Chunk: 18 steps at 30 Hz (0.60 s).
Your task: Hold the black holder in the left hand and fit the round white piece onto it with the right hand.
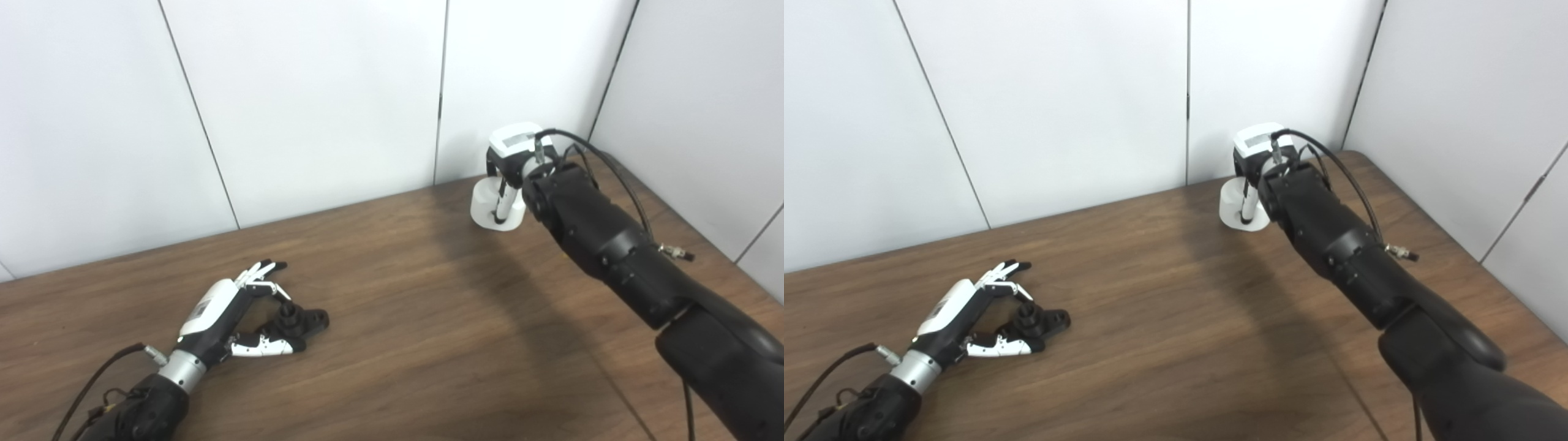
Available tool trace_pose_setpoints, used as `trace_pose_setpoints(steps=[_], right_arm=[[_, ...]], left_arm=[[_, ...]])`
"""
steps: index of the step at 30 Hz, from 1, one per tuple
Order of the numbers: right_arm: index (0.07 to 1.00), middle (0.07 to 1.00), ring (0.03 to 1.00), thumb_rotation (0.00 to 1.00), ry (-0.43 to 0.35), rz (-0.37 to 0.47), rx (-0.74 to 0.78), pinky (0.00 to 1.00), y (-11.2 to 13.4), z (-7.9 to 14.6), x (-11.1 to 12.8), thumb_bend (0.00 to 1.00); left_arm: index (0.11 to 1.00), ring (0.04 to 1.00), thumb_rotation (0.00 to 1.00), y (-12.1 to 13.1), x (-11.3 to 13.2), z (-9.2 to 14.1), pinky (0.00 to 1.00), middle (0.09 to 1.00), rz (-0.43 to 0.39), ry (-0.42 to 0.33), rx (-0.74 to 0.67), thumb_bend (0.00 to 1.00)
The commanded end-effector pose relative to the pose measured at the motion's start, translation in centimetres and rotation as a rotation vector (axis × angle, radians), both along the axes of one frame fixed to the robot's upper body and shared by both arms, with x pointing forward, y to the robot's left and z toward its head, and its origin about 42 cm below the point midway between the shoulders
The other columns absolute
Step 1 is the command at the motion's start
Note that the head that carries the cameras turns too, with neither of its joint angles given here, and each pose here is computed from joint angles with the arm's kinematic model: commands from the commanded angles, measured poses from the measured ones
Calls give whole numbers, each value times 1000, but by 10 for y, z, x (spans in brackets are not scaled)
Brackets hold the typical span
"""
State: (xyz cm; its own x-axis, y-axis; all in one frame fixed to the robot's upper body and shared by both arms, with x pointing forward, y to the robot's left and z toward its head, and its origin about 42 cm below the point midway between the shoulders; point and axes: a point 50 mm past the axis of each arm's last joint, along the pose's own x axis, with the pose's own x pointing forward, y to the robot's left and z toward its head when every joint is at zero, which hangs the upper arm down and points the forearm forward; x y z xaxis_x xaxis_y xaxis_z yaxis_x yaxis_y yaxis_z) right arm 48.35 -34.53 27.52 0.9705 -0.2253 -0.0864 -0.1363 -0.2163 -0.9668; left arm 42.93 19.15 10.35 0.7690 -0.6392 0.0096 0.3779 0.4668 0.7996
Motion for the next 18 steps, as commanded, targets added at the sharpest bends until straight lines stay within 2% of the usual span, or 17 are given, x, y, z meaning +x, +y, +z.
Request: trace_pose_setpoints(steps=[1,5,18], right_arm=[[491,826,908,152,-136,-15,-21,938,-1,28,5,540],[483,810,915,141,-169,-16,-29,993,0,26,4,522],[482,791,873,141,-204,6,-20,973,-2,20,0,525]], left_arm=[[481,1000,60,9,-54,-72,1000,945,-76,240,162,524],[481,1000,59,9,-53,-71,1000,947,-76,240,161,524],[481,1000,59,10,-55,-72,1000,941,-72,237,155,524]])
